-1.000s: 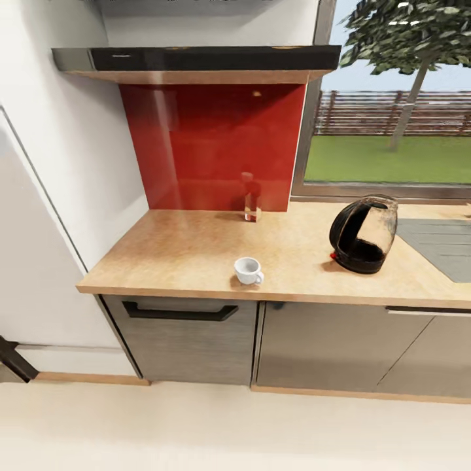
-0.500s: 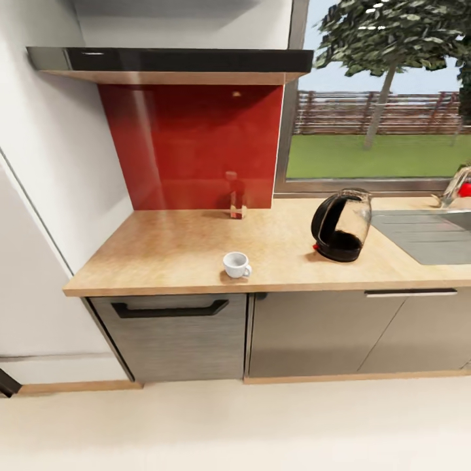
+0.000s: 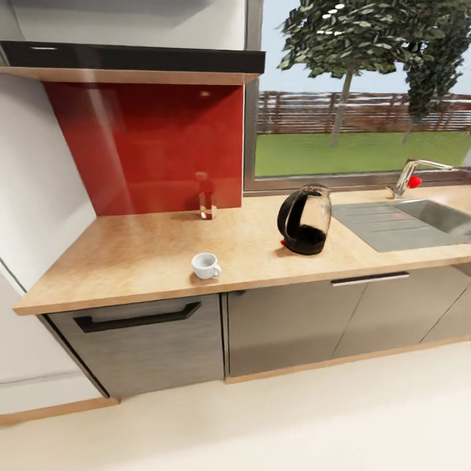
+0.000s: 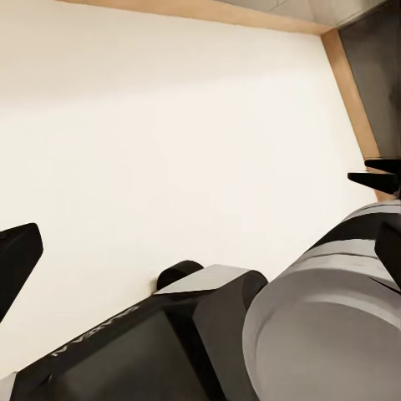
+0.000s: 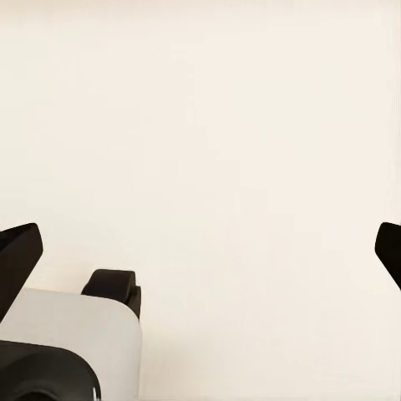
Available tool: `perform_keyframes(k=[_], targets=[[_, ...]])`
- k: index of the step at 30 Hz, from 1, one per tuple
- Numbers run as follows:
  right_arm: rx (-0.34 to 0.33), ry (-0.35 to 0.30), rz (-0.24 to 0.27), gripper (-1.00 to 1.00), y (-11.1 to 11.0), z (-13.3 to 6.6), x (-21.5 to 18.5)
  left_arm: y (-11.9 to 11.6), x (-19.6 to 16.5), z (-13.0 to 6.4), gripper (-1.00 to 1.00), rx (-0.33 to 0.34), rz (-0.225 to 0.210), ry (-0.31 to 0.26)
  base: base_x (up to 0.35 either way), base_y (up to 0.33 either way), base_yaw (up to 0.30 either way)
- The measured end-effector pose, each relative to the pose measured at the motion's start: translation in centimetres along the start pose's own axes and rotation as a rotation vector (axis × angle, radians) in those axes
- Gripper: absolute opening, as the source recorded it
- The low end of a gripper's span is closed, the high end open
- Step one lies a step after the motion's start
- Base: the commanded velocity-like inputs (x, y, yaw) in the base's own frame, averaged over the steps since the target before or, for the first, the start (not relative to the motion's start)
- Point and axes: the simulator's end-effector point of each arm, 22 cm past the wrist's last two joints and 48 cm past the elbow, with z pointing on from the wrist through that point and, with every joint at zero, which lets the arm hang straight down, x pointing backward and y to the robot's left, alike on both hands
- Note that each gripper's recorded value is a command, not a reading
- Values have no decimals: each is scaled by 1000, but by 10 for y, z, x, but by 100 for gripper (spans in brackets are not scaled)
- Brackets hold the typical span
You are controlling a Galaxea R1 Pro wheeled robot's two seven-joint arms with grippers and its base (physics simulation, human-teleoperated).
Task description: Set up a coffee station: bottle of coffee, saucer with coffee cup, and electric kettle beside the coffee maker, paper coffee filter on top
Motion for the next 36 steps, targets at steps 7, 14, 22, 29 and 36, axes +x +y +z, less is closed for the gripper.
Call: perform_keyframes(k=[7,14,22,29,36], targets=[[0,1,0,100,0,0,1,0,0,0,100,0,0,0,0,0,-263],[0,1,0,100,0,0,1,0,0,0,100,0,0,0,0,0,-85],[-7,7,-26,100,2,0,2,0,0,0,100,0,0,0,49,96,-8],[-7,8,-29,100,2,0,2,0,0,0,100,0,0,0,94,188,-64],[-8,8,-30,100,2,0,2,0,0,0,100,0,0,0,13,28,-242]])
